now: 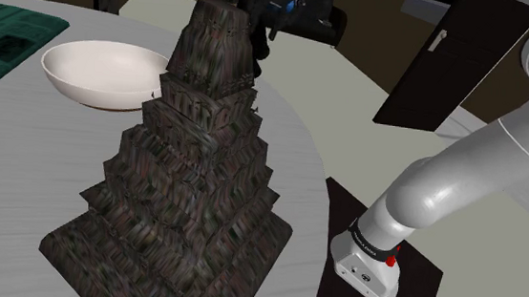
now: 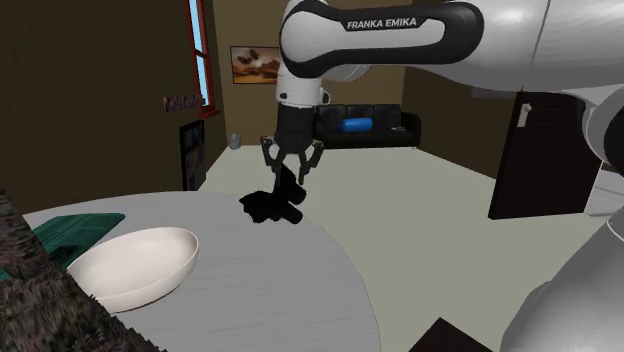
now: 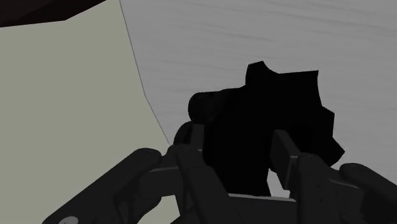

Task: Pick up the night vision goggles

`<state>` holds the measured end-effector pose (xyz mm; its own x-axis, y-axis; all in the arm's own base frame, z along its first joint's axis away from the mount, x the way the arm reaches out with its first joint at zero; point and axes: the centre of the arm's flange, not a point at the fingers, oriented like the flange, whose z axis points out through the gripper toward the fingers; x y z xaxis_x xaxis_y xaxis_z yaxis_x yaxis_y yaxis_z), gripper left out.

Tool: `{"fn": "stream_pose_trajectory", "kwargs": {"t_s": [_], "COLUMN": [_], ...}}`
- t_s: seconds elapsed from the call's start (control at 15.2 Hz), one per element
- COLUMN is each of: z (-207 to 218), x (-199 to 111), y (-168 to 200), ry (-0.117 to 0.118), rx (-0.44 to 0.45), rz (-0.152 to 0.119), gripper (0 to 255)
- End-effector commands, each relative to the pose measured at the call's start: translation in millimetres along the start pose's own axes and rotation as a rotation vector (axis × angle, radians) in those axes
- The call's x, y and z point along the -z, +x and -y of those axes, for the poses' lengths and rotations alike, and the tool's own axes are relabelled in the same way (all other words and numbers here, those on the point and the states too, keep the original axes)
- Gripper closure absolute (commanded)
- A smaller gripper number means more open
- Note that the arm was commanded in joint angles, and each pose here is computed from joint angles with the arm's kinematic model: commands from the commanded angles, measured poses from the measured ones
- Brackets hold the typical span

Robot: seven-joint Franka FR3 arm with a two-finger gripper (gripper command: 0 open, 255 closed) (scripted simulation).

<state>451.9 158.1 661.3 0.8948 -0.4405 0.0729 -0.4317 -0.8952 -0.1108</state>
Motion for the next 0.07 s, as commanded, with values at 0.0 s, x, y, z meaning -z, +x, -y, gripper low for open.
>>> {"fn": "stream_pose_trajectory", "kwargs": {"t_s": [0.0], "z": [0.0], "x": [3.9], "y": [0.0], "ry": [0.000], "rx": [0.000], "rz": [-0.001], "gripper": [255]}}
